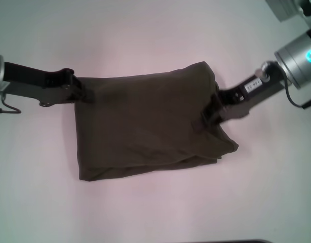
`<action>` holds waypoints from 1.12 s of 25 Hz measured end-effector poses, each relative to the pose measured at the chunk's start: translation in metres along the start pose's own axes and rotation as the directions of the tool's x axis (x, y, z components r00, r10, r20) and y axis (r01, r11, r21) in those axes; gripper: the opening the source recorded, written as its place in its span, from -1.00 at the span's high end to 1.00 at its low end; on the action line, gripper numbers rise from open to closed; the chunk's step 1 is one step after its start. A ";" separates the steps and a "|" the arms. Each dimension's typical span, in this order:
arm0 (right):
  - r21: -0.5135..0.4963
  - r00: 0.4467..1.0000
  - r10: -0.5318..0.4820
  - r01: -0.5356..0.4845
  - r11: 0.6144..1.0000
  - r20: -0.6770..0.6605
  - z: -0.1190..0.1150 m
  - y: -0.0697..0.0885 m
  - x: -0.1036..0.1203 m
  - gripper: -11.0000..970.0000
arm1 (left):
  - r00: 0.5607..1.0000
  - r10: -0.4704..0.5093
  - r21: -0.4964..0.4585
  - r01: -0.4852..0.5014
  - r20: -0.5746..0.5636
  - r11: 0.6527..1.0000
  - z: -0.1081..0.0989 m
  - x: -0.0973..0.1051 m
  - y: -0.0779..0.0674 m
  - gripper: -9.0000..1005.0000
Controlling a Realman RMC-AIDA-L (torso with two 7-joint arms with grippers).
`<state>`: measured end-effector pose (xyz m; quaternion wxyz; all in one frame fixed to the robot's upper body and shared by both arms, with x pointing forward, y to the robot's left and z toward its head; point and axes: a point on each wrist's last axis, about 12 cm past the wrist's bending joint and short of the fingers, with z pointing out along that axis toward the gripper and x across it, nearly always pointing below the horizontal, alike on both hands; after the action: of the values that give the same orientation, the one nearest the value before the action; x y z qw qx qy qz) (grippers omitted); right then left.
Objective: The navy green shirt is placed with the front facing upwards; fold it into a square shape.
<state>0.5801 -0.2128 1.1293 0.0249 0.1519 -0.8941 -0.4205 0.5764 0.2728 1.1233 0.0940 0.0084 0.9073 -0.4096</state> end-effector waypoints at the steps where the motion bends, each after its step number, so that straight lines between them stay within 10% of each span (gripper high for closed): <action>1: -0.002 1.000 0.005 -0.005 1.000 -0.012 0.000 0.000 0.002 0.97 | 1.000 -0.003 0.000 0.003 0.005 1.000 -0.001 0.000 0.001 0.96; 28: 0.026 1.000 0.015 -0.015 1.000 0.023 0.038 0.001 -0.002 0.97 | 1.000 0.000 0.029 0.000 -0.005 1.000 0.006 0.008 0.002 0.96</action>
<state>0.5757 -0.1835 1.1057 0.0161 0.1408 -0.9009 -0.4102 0.5693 0.2688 1.1168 0.0915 0.0109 0.9015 -0.4228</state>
